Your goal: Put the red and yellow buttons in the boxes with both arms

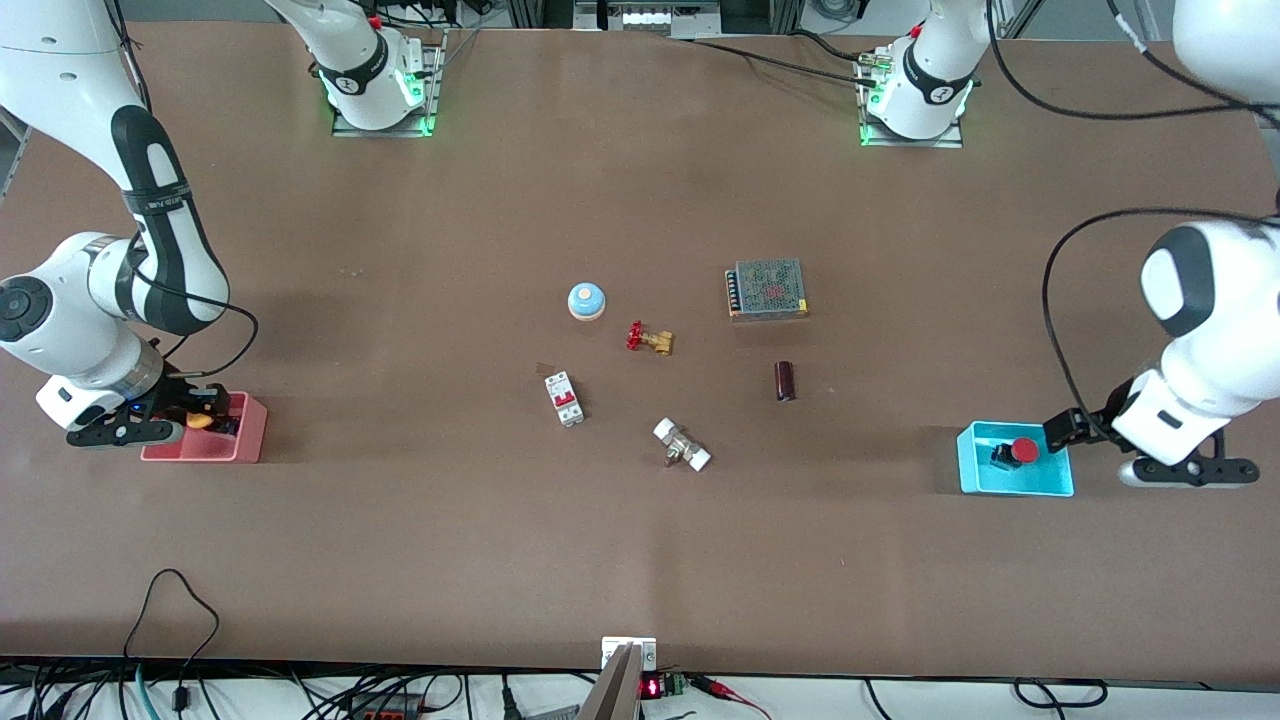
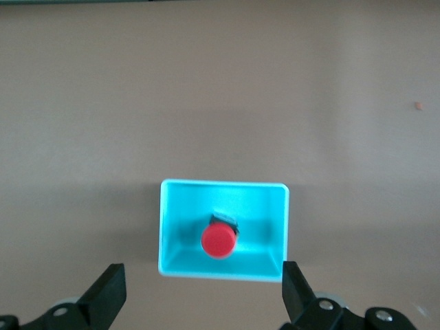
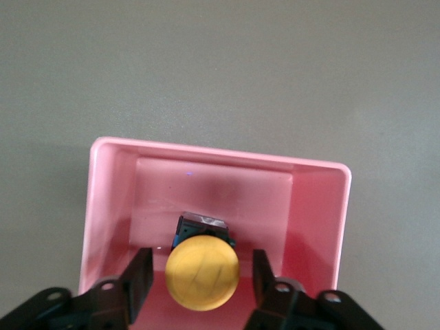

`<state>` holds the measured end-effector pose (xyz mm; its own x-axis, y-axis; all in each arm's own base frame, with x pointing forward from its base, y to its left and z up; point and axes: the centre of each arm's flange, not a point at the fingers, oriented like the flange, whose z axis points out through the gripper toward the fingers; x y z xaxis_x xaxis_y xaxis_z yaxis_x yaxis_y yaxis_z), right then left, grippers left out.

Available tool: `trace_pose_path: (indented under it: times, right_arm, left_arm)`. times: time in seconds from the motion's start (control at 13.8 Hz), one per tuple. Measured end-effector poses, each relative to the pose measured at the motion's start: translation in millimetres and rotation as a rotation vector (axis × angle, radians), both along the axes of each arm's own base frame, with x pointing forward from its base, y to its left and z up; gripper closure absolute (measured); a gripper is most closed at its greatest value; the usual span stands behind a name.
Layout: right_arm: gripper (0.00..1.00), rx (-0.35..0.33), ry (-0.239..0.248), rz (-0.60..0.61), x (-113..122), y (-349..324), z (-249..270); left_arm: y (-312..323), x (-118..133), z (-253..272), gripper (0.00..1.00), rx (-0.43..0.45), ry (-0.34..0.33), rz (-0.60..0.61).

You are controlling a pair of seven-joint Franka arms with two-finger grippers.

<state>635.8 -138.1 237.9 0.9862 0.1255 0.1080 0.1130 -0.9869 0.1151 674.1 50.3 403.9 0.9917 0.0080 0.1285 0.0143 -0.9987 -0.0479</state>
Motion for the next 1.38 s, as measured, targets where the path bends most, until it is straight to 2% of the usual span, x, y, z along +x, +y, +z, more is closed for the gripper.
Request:
trace_pose_path:
  times: [0.07, 0.15, 0.29, 0.36, 0.44, 0.58, 0.8, 1.02, 1.16, 1.38]
  right_arm:
    - [0.19, 0.0, 0.0, 0.0, 0.0, 0.2, 0.0]
    - [0.19, 0.0, 0.0, 0.001, 0.2, 0.6, 0.0]
    - [0.07, 0.001, -0.004, 0.007, 1.8, 2.7, 1.5]
    - [0.07, 0.0, -0.011, 0.013, 4.1, 4.5, 5.5]
    - [0.02, -0.001, -0.02, 0.018, 6.6, 6.0, 12.8]
    - [0.0, 0.004, -0.014, 0.033, 8.8, 8.9, 39.2]
    - [0.0, 0.015, -0.001, 0.074, 3.6, 11.8, 92.4]
    - [0.0, 0.071, 0.039, 0.069, -11.9, 51.6, 164.8]
    - [0.0, 0.1, 0.071, 0.039, -32.7, 99.6, 223.4]
    - [0.0, 0.101, 0.118, 0.013, -66.9, 168.7, 307.6]
  left_arm:
    - [-8.4, -6.3, 18.7, 0.0, 0.002, 0.007, 0.005]
    - [-15.5, -14.2, 38.0, 0.0, 0.004, 0.019, 0.017]
    - [-22.9, -35.6, 80.9, 0.0, 0.011, 0.046, 0.035]
    - [-23.5, -48.1, 103.8, 0.0, 0.016, 0.055, 0.044]
    - [-23.1, -59.8, 123.5, 0.0, 0.02, 0.06, 0.05]
    - [-20.6, -79.3, 152.6, 0.0, 0.021, 0.069, 0.076]
    - [-24.0, -94.2, 173.3, 0.0, 0.001, 0.07, 0.124]
    - [-23.8, -98.6, 181.6, 0.0, -0.017, 0.061, 0.132]
    - [-19.1, -99.9, 186.7, 0.0, -0.043, 0.052, 0.146]
    - [-6.9, -101.3, 188.2, 0.0, -0.056, 0.053, 0.17]
